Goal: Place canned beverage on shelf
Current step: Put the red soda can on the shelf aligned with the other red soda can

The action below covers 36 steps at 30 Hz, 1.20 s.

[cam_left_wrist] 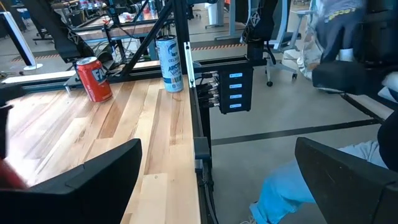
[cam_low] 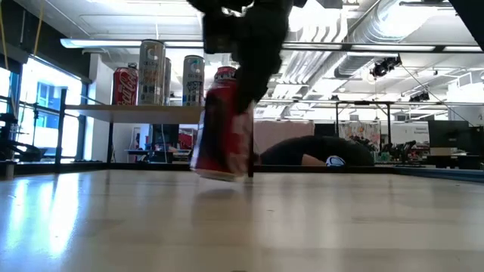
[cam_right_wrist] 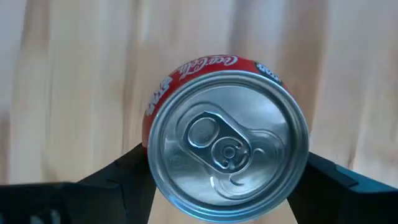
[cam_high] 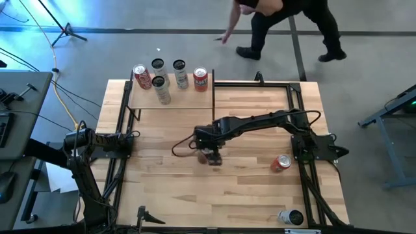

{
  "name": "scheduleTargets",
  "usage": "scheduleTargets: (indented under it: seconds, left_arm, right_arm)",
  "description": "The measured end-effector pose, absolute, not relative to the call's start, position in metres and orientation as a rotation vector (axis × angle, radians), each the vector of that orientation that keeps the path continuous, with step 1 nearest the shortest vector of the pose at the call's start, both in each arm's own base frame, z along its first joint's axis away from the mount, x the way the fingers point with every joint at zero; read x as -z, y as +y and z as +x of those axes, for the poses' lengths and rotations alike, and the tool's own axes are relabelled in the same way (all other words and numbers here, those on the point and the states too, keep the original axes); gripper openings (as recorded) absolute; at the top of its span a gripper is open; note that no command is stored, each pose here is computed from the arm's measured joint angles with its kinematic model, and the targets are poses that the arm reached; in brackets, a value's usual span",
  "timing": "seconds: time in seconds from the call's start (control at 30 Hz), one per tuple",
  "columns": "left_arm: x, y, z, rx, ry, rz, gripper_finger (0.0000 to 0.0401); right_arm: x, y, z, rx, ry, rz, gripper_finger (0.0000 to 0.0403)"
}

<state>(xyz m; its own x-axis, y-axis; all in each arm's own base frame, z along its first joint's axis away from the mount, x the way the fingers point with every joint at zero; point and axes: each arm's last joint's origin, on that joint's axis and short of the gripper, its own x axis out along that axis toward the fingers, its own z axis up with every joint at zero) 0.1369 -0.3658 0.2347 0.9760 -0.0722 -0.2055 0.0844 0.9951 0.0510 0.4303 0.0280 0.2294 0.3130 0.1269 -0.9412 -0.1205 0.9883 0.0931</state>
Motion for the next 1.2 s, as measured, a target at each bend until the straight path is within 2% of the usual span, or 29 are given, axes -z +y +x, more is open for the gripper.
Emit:
scheduleTargets:
  seconds: [0.2,0.47,0.7,1.03,1.2]
  left_arm:
    - [-0.235,-0.366,0.137,0.079,0.205,0.06,0.0399]
    - [-0.235,-0.366,0.137,0.079,0.205,0.06,0.0399]
    - [-0.235,-0.366,0.137,0.079,0.205,0.06,0.0399]
    - [-0.235,-0.366,0.137,0.079,0.205,0.06,0.0399]
    - [-0.235,-0.366,0.137,0.079,0.205,0.06,0.0399]
  right_arm:
    - [-0.231,0.024,0.435,0.176,1.183,0.246,0.0273]
    - [-0.228,0.023,0.425,0.385,1.257,0.459,0.0273]
    - [-0.227,0.023,0.408,0.514,1.409,0.578,0.0274]
    - [-0.227,0.014,0.407,0.637,1.399,0.752,0.0275]
    - [-0.227,0.009,0.406,0.707,1.372,0.766,0.0275]
